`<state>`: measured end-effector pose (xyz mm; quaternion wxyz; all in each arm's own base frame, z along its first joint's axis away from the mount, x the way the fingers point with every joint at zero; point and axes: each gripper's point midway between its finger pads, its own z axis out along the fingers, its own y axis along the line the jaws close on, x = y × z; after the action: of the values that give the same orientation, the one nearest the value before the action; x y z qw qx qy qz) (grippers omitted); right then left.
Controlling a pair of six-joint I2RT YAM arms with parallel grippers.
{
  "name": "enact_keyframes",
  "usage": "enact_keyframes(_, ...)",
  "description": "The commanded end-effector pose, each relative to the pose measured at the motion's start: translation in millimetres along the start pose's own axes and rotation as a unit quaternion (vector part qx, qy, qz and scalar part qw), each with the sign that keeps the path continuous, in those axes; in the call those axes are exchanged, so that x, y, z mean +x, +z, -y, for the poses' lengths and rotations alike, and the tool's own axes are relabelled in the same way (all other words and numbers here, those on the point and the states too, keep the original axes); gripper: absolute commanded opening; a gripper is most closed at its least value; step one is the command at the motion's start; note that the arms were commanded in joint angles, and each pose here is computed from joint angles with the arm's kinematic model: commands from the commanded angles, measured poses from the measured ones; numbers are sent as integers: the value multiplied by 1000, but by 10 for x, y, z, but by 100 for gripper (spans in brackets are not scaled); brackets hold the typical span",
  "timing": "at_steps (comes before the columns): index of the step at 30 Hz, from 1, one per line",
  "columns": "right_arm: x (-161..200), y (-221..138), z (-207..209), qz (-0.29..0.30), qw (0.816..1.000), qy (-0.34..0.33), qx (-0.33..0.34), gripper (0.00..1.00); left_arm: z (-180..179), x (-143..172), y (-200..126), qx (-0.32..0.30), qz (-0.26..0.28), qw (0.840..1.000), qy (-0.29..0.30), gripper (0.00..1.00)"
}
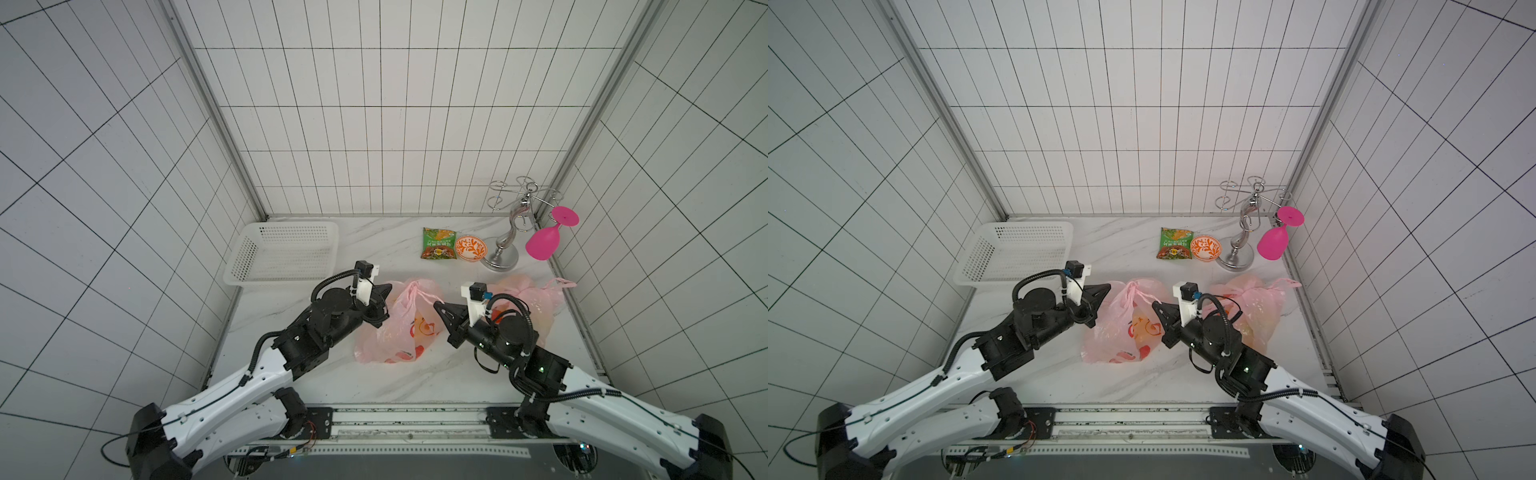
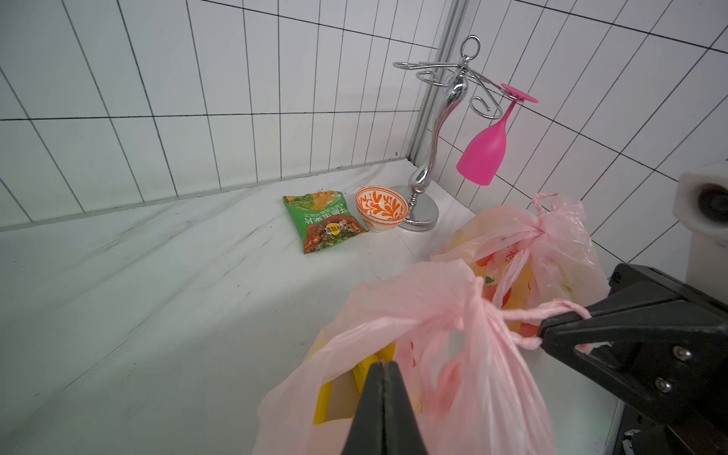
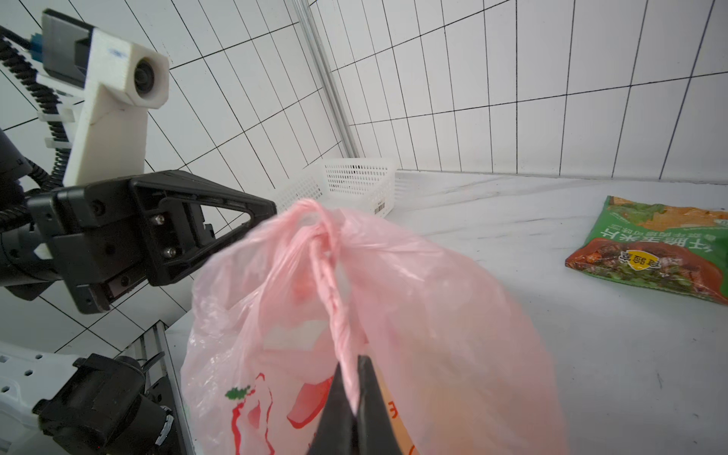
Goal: Place the banana into a plastic bag & tie a knot
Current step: Cross the plastic bag at the center of the board.
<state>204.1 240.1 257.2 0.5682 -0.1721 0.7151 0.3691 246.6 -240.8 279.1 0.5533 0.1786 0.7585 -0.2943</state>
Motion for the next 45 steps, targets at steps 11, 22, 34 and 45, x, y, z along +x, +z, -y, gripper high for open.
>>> enact_keyframes(11,158,-5,-9,-13,1000,-10,-10,0,198,90,99,65,-24,998,2,2)
enact_keyframes(22,-72,92,-145,-4,999,-41,-25,0,255,77,203,74,-35,997,7,23)
enact_keyframes(34,-431,9,-291,-12,997,-70,-29,0,523,-401,-94,97,17,993,60,55)
enact_keyframes(45,-796,-7,-434,-27,995,-94,-29,0,734,-131,268,100,-27,984,146,71)
